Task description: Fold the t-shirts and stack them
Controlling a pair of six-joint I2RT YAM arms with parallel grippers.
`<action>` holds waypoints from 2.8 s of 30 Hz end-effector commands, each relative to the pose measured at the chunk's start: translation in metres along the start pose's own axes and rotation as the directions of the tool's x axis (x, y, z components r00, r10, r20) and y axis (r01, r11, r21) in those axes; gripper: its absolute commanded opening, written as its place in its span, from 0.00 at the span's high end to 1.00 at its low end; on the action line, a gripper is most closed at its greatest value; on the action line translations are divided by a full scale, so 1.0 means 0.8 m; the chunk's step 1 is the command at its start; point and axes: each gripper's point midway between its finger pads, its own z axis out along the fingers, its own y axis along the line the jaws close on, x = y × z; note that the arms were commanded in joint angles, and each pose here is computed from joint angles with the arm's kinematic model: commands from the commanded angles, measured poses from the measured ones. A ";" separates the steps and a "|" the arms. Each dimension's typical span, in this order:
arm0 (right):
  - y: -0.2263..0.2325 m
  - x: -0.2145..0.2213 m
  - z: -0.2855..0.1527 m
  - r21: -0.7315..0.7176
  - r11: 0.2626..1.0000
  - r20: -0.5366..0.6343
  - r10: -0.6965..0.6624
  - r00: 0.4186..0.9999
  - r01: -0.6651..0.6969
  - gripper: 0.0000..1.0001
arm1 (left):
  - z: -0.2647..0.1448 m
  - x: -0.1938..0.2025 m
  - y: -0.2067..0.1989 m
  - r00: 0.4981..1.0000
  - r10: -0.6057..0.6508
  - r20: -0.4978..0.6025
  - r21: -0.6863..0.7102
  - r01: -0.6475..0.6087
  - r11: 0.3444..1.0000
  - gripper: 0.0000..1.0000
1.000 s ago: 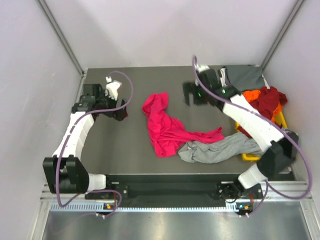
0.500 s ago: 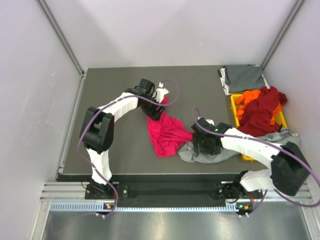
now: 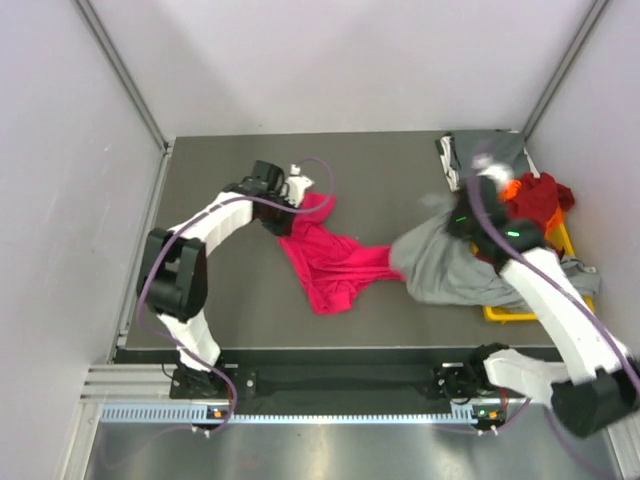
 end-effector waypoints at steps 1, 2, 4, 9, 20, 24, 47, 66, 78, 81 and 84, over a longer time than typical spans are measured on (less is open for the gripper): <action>-0.099 -0.145 -0.087 0.076 0.980 0.437 0.134 0.889 -0.186 1.00 | -0.060 -0.021 0.022 0.990 -0.015 0.140 -0.036 0.021 0.999 1.00; -0.144 -0.172 -0.118 0.124 0.952 0.540 0.172 0.824 -0.280 1.00 | -0.067 -0.011 0.018 0.990 -0.015 0.140 -0.029 0.019 0.999 1.00; -0.183 -0.197 -0.146 0.182 0.919 0.629 0.165 0.760 -0.350 1.00 | -0.073 0.000 0.009 0.991 -0.014 0.133 -0.005 0.014 1.000 1.00; -0.257 -0.206 -0.139 0.334 0.850 0.614 0.131 0.778 -0.407 1.00 | -0.086 0.030 -0.015 0.995 -0.005 0.102 0.042 0.001 0.999 1.00; -0.171 -0.170 -0.074 0.279 0.956 0.291 0.000 0.957 -0.085 0.00 | -0.121 0.019 -0.029 0.989 0.043 0.144 0.062 -0.052 0.997 0.69; -0.031 -0.139 -0.096 -0.111 0.989 0.394 -0.048 0.918 0.100 0.00 | -0.138 0.014 -0.004 0.982 0.000 0.186 0.053 -0.010 0.999 0.31; 0.346 0.237 -0.025 -0.545 0.452 0.400 -0.601 0.692 0.706 0.27 | -0.061 -0.054 0.098 0.969 -0.149 0.196 0.007 0.151 0.989 0.30; 0.211 0.257 0.004 -0.436 0.662 0.077 -0.647 0.759 0.609 1.00 | -0.025 -0.090 0.039 0.987 -0.036 0.159 0.014 0.034 0.999 0.29; 0.005 0.097 0.000 -0.197 0.978 0.033 -0.062 0.998 0.067 1.00 | -0.047 -0.073 0.013 0.983 0.091 0.162 0.037 -0.098 0.994 0.40; -0.019 0.089 0.011 -0.158 0.985 0.019 -0.065 0.998 0.067 1.00 | -0.038 -0.063 0.003 0.976 0.167 0.141 0.047 -0.175 0.983 0.42; -0.034 0.080 0.020 -0.139 0.988 0.009 -0.065 0.998 0.065 1.00 | -0.028 -0.065 0.002 0.967 0.215 0.134 0.043 -0.223 0.974 0.41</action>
